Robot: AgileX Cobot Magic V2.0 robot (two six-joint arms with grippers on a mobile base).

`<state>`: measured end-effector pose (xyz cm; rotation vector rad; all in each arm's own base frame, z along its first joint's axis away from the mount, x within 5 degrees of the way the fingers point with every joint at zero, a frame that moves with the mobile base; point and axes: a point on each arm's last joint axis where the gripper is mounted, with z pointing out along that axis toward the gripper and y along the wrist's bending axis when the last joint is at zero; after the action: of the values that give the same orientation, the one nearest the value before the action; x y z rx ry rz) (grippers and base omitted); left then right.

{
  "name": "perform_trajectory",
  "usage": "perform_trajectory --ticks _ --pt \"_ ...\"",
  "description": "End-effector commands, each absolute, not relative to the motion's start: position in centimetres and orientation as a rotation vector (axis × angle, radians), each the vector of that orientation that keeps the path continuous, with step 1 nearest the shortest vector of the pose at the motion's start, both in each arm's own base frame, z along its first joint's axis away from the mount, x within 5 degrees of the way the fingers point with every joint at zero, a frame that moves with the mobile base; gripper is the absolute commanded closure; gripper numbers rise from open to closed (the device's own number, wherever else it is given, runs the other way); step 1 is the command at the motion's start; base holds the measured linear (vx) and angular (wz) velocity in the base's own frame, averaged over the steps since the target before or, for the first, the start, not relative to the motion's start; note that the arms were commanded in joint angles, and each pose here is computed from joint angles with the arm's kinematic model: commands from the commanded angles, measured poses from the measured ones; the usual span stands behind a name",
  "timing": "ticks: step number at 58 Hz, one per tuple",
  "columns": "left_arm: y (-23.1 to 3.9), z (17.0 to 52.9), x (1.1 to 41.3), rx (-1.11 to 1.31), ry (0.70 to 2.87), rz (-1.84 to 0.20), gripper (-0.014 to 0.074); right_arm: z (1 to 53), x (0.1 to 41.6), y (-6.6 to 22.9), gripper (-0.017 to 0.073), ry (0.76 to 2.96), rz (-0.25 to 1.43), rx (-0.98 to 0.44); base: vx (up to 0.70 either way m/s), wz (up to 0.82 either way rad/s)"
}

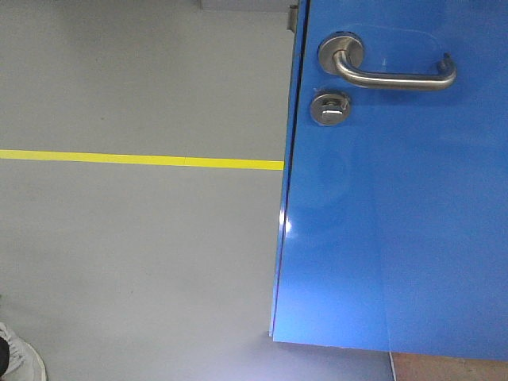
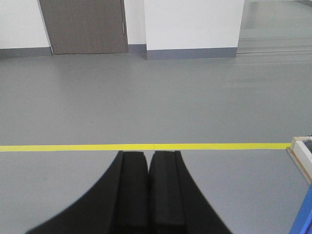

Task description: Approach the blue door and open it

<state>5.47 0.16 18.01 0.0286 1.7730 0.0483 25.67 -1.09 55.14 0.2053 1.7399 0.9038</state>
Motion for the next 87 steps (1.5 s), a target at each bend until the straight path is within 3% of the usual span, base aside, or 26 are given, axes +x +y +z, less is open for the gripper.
perform_trajectory --ticks 1,11,26,39,56,67,87 --pt "0.1 19.7 5.4 0.029 1.65 0.033 0.0521 57.6 23.6 -0.7 0.0547 1.584 0.713 0.101 0.0 0.0" --pt "0.1 19.7 5.4 0.029 1.65 0.033 0.0521 57.2 22.8 1.4 0.0547 1.464 0.364 -0.1 0.0 0.0" --pt "0.1 19.7 5.4 0.029 1.65 0.033 0.0521 51.2 19.2 2.7 0.0547 1.337 0.149 -0.125 0.0 0.0" --pt "0.1 19.7 5.4 0.029 1.65 0.033 0.0521 41.6 14.1 2.0 0.0547 1.494 0.113 -0.149 0.0 0.0" --pt "0.1 19.7 5.4 0.029 1.65 0.033 0.0521 29.5 7.4 1.4 0.0547 1.561 0.206 -0.057 0.0 0.0" --pt "0.1 19.7 5.4 0.029 1.65 0.033 0.0521 25.4 6.2 1.3 0.0547 1.59 0.249 -0.018 0.0 0.0" --pt "0.1 19.7 5.4 0.029 1.65 0.033 0.0521 20.5 5.6 0.7 0.0547 1.627 0.104 -0.066 0.0 0.0"
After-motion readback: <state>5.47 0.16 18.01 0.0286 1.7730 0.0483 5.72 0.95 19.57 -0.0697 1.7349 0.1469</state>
